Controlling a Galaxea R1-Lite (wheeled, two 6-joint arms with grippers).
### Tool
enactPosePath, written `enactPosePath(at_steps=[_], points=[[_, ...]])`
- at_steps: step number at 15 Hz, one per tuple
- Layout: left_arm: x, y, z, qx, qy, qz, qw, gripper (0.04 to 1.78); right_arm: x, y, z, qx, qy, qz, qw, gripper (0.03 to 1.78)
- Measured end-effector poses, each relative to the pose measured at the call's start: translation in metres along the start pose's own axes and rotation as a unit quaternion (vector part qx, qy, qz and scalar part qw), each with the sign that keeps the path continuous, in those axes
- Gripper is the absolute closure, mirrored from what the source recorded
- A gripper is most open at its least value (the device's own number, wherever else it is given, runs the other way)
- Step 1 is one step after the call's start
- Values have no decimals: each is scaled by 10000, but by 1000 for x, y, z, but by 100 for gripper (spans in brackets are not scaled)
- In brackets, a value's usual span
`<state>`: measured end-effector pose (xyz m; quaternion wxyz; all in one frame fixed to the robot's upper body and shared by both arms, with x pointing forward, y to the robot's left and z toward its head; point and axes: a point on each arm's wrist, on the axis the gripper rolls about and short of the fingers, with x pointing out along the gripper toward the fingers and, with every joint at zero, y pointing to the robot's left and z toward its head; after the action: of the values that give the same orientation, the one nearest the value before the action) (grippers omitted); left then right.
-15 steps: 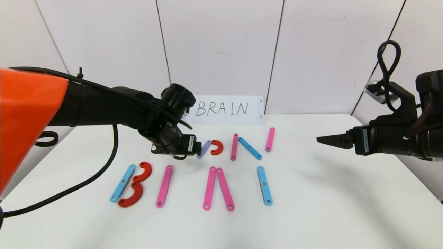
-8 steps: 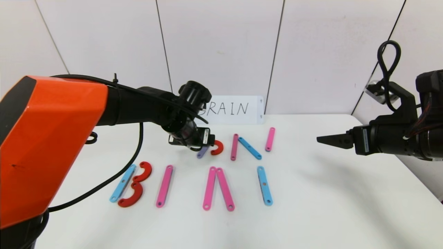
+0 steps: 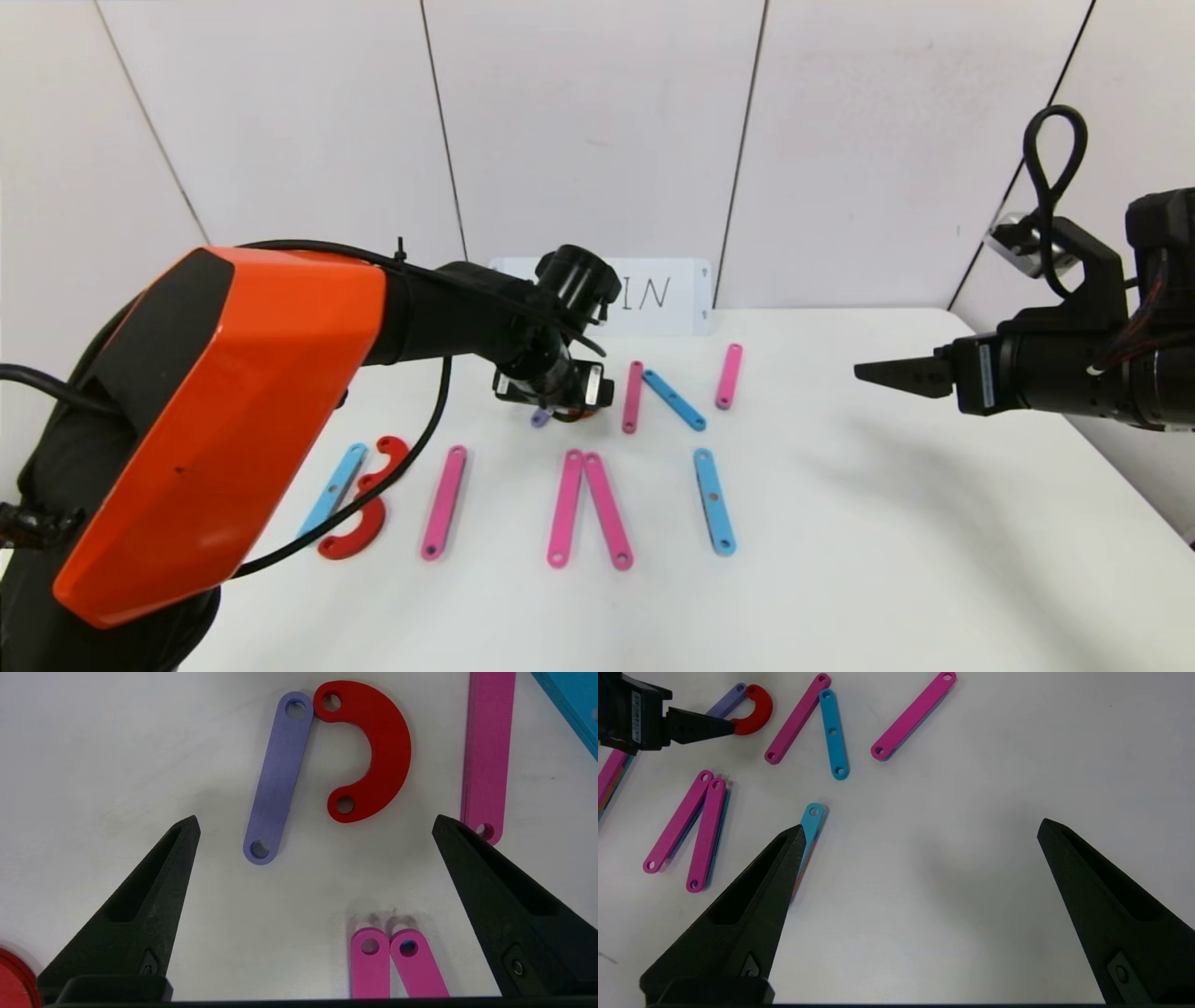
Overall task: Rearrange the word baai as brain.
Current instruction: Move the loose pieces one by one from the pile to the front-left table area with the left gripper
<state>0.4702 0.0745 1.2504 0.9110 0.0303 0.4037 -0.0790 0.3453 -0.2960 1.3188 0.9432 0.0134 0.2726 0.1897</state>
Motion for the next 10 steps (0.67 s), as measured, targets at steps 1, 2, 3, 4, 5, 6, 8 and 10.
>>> enactPosePath(at_steps=[1,2,3,4,5,6,8,10], points=[[3,-5,-2,18,-10,-21,10000,8,0,0,0,1,2,0,10000,7],[6,-10,-3,41,-19,-42,10000,8,0,0,0,1,4,0,10000,7],[9,-14,-4,47,-33,-30,10000,8,0,0,0,3,4,-3,10000,7],[12,-16,-5,29,-68,52,10000,8,0,0,0,2,4,1,10000,7],[15,-17,-5,11,-124,164,9998,8,0,0,0,2,6,2,10000,7],[18,-19,-6,18,-166,264,9995,8,0,0,0,2,6,2,10000,7],[20,-24,-9,48,-198,348,9992,8,0,0,0,2,9,0,10000,7],[21,-25,-7,-30,-352,364,9987,8,1,0,0,3,12,0,10000,7]])
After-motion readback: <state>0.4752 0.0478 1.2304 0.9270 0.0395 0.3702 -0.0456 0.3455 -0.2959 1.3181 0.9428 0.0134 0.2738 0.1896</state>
